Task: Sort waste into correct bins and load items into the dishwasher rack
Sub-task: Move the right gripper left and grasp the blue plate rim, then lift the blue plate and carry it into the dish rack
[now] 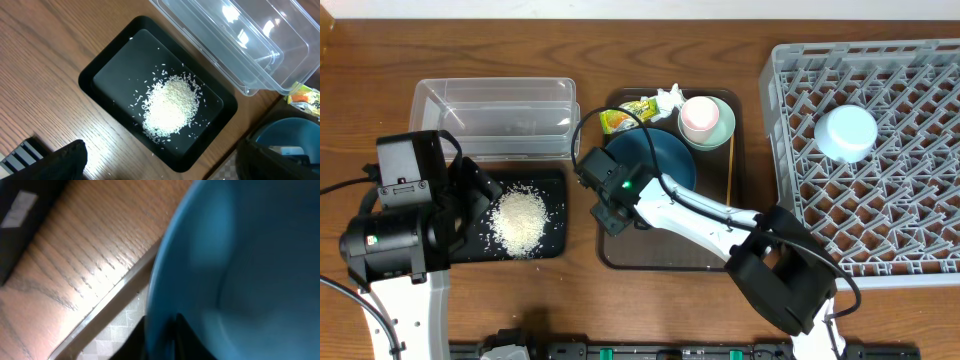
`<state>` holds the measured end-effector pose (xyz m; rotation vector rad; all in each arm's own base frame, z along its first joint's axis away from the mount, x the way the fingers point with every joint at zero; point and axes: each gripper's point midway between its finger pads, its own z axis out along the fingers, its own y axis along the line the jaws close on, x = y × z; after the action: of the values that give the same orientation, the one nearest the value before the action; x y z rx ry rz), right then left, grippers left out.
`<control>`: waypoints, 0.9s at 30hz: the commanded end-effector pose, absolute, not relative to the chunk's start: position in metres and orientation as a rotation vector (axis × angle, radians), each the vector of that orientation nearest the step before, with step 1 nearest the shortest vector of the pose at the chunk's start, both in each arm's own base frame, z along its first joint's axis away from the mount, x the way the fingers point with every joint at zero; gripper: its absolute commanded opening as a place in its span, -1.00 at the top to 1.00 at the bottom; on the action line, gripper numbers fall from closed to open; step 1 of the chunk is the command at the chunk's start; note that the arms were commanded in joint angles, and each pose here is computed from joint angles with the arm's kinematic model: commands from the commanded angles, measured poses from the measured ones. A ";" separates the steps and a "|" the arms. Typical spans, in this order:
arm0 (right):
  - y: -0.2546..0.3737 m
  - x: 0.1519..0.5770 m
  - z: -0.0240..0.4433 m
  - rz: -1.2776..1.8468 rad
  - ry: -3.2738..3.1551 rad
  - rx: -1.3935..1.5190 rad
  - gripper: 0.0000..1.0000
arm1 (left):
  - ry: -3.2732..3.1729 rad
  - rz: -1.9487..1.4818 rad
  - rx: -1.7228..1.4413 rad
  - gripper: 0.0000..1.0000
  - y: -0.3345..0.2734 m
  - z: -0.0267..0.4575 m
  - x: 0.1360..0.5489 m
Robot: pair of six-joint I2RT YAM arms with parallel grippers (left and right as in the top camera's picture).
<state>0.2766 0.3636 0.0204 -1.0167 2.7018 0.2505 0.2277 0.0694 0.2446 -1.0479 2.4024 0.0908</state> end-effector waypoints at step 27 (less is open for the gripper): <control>0.276 0.341 0.310 0.836 2.395 -0.602 0.98 | 2.386 0.098 -1.057 -0.95 0.072 0.249 0.227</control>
<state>0.3316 0.3131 0.2479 -0.6700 2.5412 0.7539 0.2276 0.0694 0.2446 -1.0480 2.4027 0.0909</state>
